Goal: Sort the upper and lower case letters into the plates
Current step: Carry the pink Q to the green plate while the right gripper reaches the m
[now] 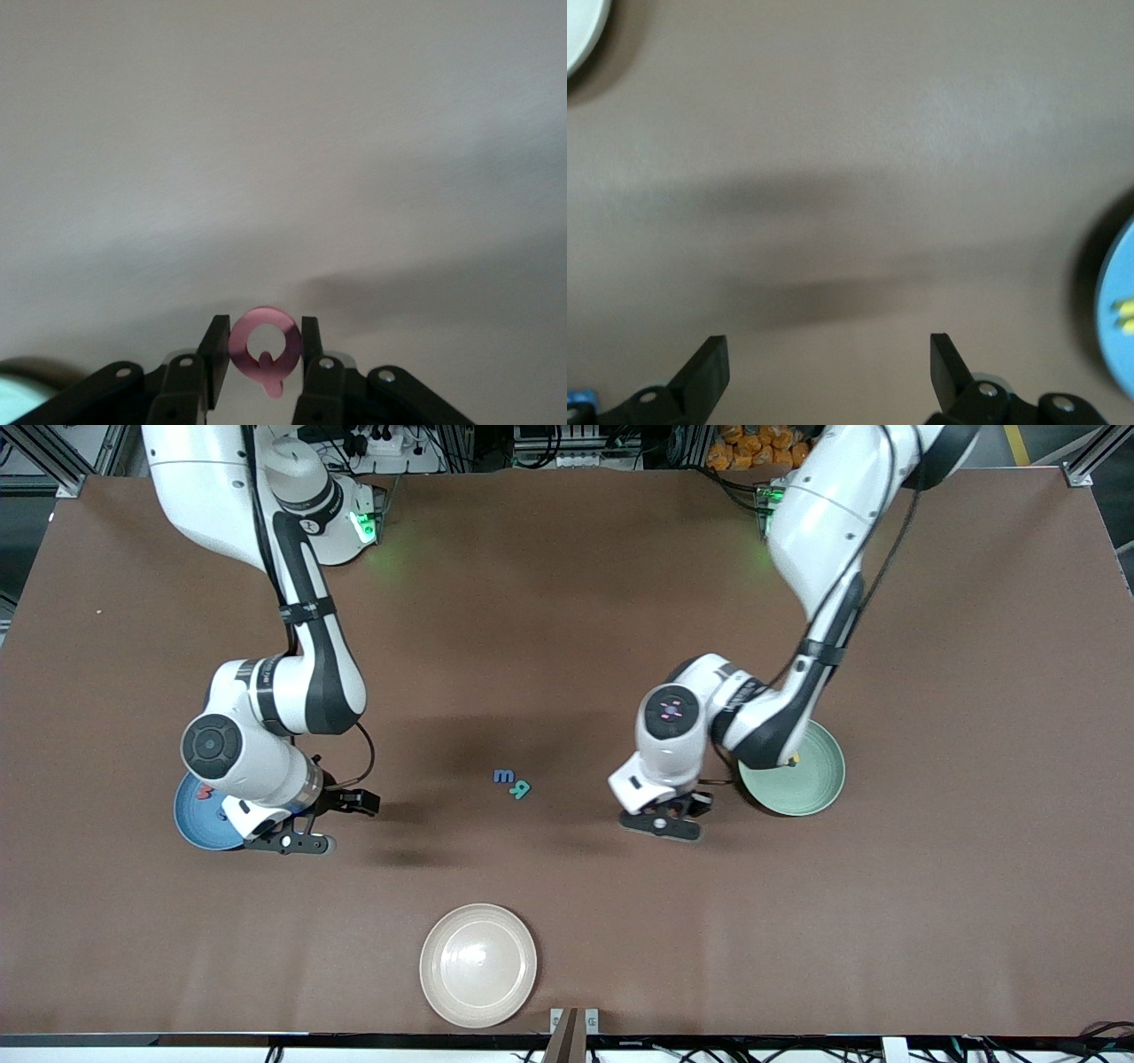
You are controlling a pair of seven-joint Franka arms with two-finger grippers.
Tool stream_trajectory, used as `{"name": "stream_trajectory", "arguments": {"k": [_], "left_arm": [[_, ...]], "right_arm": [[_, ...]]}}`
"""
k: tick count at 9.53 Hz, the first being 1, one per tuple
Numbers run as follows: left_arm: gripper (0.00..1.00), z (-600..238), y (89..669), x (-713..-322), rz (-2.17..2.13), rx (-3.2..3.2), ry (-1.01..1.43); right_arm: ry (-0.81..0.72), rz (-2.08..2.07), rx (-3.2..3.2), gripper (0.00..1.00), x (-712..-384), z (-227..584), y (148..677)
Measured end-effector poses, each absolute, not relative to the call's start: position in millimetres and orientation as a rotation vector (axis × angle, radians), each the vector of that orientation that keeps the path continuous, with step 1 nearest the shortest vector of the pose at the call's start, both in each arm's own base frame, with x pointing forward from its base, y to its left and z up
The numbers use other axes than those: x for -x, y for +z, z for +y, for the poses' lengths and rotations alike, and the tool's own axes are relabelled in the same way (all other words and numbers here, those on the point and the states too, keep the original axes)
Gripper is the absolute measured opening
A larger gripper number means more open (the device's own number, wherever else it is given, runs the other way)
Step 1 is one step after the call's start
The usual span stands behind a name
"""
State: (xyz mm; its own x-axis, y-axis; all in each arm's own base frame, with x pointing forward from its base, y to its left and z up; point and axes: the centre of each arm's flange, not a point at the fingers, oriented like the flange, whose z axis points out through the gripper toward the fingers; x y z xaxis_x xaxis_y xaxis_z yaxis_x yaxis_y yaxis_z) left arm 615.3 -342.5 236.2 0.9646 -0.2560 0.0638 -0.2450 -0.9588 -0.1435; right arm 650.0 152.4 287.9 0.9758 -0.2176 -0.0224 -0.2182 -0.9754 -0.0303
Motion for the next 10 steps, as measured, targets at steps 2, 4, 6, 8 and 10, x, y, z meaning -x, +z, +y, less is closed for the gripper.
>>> {"name": "stream_trajectory", "arguments": {"k": [2,4,6,8,10], "left_arm": [[0.37,-287.2,247.9,-595.7,0.414,2.953,-0.037],[0.37,-245.3,256.1,-565.6,0.402,2.921,0.028],[0.37,-219.9,270.5,-539.3,0.407,2.9,0.043],[0.37,-190.2,280.1,-527.1,0.447,2.896,0.024],[0.37,-163.0,267.5,-517.0,0.459,2.926,-0.025]], "right_arm": [[0.048,0.687,3.032,1.0,-647.8,161.7,287.0],[0.131,1.007,2.957,1.0,-637.8,180.4,280.7],[0.168,1.282,2.876,1.0,-630.7,194.8,271.4],[0.194,1.521,2.794,1.0,-621.7,216.0,250.1],[0.172,1.663,2.686,1.0,-618.3,237.2,232.3]]}}
